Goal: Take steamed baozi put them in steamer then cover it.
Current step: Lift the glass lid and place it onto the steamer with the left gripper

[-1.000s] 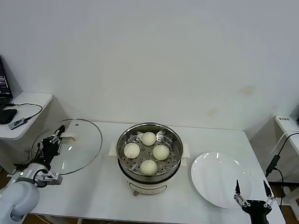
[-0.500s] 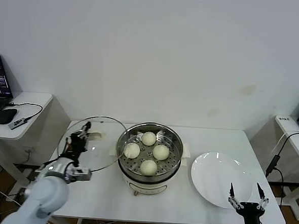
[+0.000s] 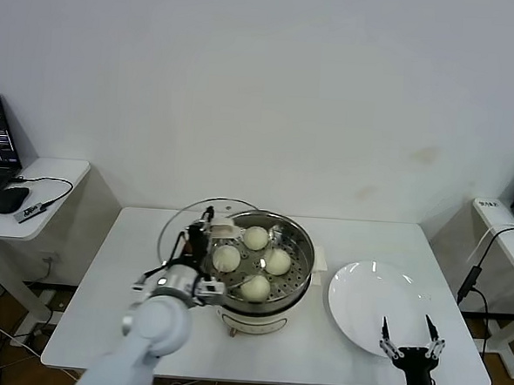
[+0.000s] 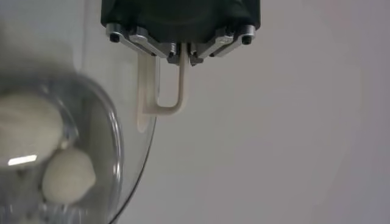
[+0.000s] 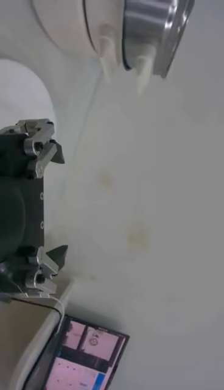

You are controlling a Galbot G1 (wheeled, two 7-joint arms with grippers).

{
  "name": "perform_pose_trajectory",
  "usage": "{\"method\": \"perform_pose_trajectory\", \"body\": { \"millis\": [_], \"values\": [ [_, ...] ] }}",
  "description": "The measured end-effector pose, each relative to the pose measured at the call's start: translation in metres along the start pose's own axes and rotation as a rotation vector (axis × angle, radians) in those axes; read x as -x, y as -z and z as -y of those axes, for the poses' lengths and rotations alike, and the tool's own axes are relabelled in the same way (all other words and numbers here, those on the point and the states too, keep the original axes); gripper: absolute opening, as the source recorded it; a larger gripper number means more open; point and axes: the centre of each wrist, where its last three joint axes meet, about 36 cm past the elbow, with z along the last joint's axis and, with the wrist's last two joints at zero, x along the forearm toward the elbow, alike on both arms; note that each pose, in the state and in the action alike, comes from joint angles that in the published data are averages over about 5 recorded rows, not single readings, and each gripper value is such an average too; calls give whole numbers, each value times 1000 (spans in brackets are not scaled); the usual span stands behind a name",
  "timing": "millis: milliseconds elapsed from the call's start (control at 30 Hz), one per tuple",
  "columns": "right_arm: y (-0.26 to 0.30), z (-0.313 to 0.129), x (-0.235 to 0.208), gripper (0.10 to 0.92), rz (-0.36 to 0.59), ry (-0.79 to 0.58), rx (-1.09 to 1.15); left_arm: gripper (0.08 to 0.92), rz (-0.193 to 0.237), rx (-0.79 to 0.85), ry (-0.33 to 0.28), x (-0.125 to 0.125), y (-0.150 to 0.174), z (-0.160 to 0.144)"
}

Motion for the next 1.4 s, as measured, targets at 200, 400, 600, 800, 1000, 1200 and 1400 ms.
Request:
{"method": "perform_pose_trajectory", "body": {
  "millis": [200, 400, 600, 800, 1000, 1200, 1400],
  "values": [
    [-3, -3, 1, 823, -9, 10, -5, 150, 15, -11, -14, 8, 34, 8],
    [-4, -6, 1, 823, -13, 18, -10, 150, 21, -14, -29, 12, 57, 16],
    [-6, -8, 2, 823, -15, 24, -11, 150, 23, -12, -37, 13, 71, 21],
    [-7, -11, 2, 823, -17, 32, -10, 150, 25, -9, -42, 13, 81, 26],
    [-9, -11, 2, 823, -20, 34, -12, 150, 28, 0, -49, 12, 87, 31],
    [-11, -12, 2, 823, -22, 36, -12, 150, 28, 15, -50, 11, 90, 36],
    [-12, -12, 2, 823, -24, 39, -13, 150, 19, 39, -40, 15, 87, 38]
  ]
}}
